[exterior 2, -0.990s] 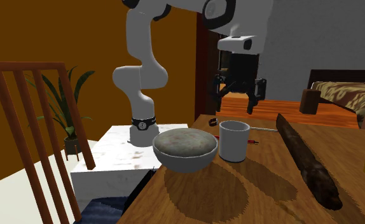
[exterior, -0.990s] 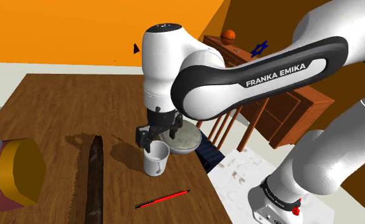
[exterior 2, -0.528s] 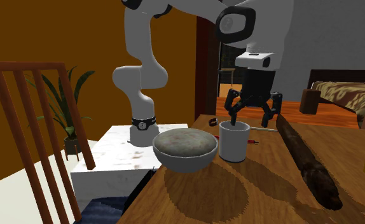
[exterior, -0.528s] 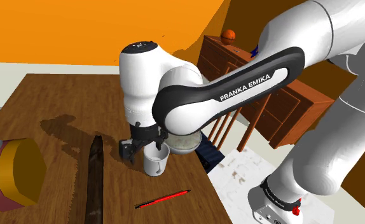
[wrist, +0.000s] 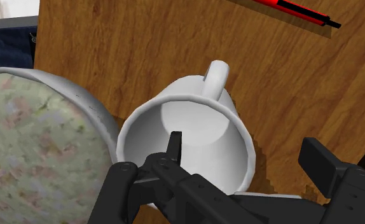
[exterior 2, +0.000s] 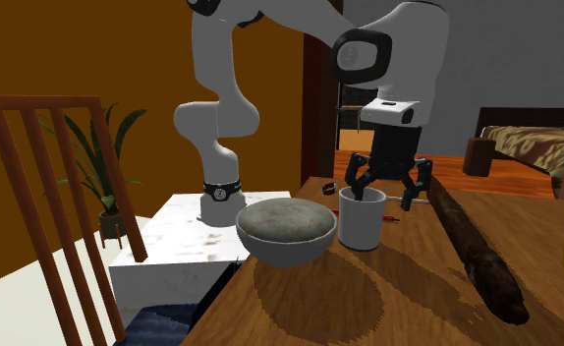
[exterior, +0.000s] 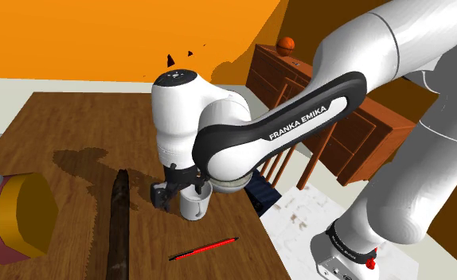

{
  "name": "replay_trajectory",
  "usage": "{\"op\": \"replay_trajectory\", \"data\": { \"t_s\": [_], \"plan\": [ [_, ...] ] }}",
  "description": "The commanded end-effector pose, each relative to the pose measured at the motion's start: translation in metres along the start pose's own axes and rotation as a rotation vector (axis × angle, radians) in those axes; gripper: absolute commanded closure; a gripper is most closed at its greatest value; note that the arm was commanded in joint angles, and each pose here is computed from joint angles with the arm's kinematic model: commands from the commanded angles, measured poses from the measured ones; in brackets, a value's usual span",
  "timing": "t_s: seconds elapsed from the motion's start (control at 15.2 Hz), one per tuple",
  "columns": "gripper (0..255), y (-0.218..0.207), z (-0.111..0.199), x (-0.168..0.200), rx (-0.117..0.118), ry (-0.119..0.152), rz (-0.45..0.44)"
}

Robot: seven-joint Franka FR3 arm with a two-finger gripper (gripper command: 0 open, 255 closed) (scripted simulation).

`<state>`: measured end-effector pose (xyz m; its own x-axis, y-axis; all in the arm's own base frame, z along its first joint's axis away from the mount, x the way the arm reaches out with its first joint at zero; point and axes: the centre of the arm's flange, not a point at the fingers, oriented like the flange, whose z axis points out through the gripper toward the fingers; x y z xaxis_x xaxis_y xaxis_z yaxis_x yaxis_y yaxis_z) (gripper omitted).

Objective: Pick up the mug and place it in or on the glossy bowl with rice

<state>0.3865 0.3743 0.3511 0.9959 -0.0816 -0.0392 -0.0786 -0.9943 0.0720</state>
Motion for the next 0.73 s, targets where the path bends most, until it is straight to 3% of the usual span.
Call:
{"op": "replay_trajectory", "data": {
  "t_s": [0.0, 0.2, 0.26, 0.66],
  "plan": [
    [0, 0.0000, 0.0003, 0.0000, 0.000, 0.000, 0.000],
    [0, 0.0000, 0.0003, 0.0000, 0.000, 0.000, 0.000],
    [255, 0.0000, 0.0003, 0.0000, 0.000, 0.000, 0.000],
    [255, 0.0000, 0.0003, 0.0000, 0.000, 0.000, 0.000]
  ]
}}
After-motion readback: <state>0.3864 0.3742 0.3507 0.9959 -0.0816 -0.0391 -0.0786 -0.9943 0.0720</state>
